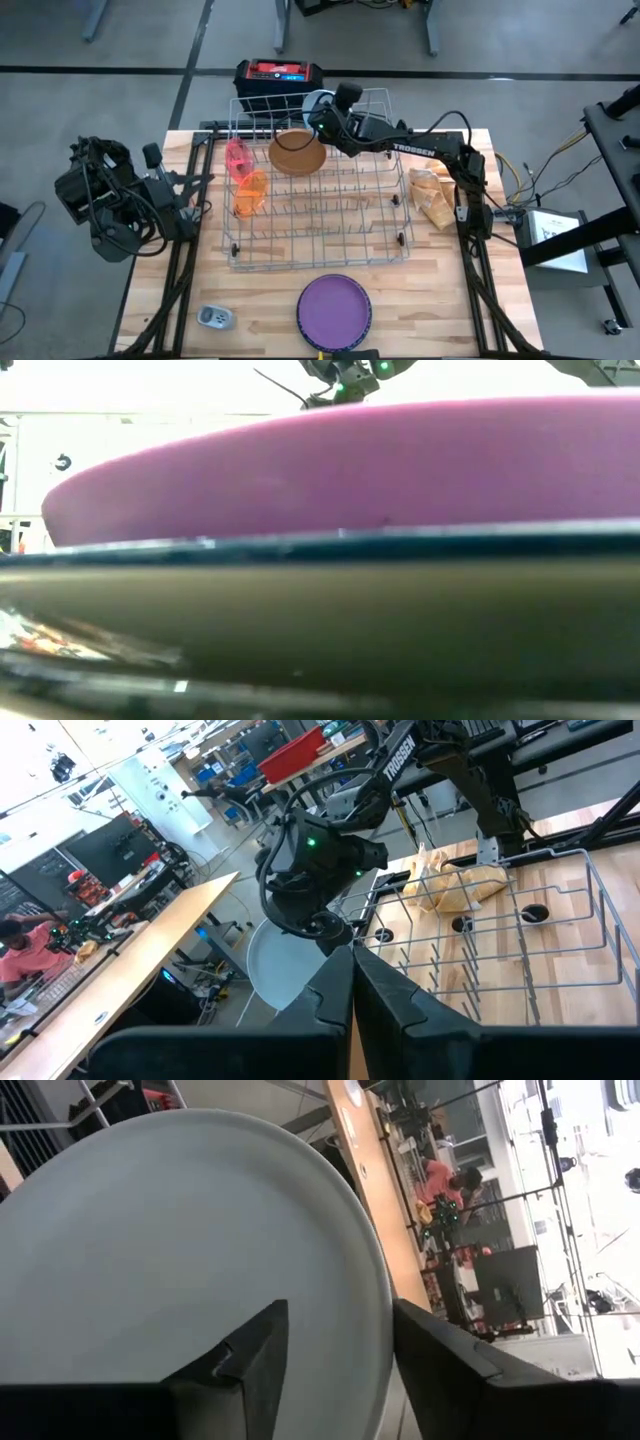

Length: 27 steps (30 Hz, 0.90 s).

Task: Sort dishes
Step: Put the gray plate into the dish rack, then put the violet plate into the dish rack

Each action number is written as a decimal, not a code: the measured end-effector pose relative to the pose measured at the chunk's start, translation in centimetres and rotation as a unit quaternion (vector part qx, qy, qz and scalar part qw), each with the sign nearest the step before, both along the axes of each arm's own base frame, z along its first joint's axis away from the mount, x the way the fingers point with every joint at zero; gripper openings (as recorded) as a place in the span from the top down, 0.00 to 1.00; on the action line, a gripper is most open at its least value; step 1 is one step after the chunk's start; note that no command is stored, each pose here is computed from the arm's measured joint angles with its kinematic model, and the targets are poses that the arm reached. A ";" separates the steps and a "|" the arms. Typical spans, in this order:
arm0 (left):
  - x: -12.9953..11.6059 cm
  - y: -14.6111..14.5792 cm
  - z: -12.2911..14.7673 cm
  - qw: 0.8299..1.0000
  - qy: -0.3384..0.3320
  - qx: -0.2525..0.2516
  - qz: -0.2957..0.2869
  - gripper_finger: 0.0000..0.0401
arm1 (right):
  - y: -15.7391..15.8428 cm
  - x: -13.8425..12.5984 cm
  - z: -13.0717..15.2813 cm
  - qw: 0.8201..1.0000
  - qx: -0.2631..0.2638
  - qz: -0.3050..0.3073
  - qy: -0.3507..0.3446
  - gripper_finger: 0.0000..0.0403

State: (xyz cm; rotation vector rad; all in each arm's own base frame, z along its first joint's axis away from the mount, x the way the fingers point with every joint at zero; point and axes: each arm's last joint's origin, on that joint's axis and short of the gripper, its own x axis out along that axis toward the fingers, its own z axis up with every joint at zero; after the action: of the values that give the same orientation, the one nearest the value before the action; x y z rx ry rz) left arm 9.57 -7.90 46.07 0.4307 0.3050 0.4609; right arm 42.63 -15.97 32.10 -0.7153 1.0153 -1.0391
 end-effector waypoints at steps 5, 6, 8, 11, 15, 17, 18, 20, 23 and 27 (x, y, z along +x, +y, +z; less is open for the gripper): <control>0.0 0.0 0.0 1.000 0.000 0.000 0.000 1.00 | 0.0 0.0 0.0 1.000 0.000 0.002 0.003 0.54; 0.0 0.0 0.0 1.000 0.000 0.000 0.000 1.00 | 0.1 0.0 0.0 1.000 0.001 0.005 0.004 0.54; 0.0 0.0 0.0 1.000 0.000 0.000 0.000 1.00 | 0.1 0.1 0.0 1.000 0.005 0.011 0.001 0.53; 0.0 0.0 0.0 1.000 0.000 0.000 0.000 1.00 | 0.5 0.3 0.0 1.000 0.011 0.023 -0.001 0.52; 0.0 0.0 0.0 1.000 0.000 0.000 0.000 1.00 | 1.2 0.6 -0.1 0.999 0.018 0.045 0.001 0.53; 0.0 0.0 0.0 1.000 0.000 0.000 0.000 1.00 | 1.5 0.7 -0.1 0.999 0.019 0.050 0.001 0.52; 0.0 0.0 0.0 1.000 0.000 0.000 0.000 1.00 | 1.6 0.7 -0.1 0.999 0.019 0.051 0.000 0.52; 0.0 0.0 0.0 1.000 0.000 0.000 0.000 1.00 | 1.8 0.8 -0.1 0.998 0.020 0.051 -0.007 0.52; 0.0 0.0 0.0 1.000 0.000 0.000 0.000 1.00 | 2.0 0.8 -0.1 0.998 0.023 0.048 -0.014 0.52; 0.0 0.0 0.0 1.000 0.000 0.000 0.000 1.00 | 2.1 0.8 -0.1 0.998 0.025 0.047 -0.019 0.51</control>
State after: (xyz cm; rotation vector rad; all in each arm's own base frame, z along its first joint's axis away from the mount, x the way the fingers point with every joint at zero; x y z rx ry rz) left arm 9.57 -7.89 46.06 0.4317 0.3055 0.4609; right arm 43.48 -13.91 31.99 -0.6931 0.9621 -0.9401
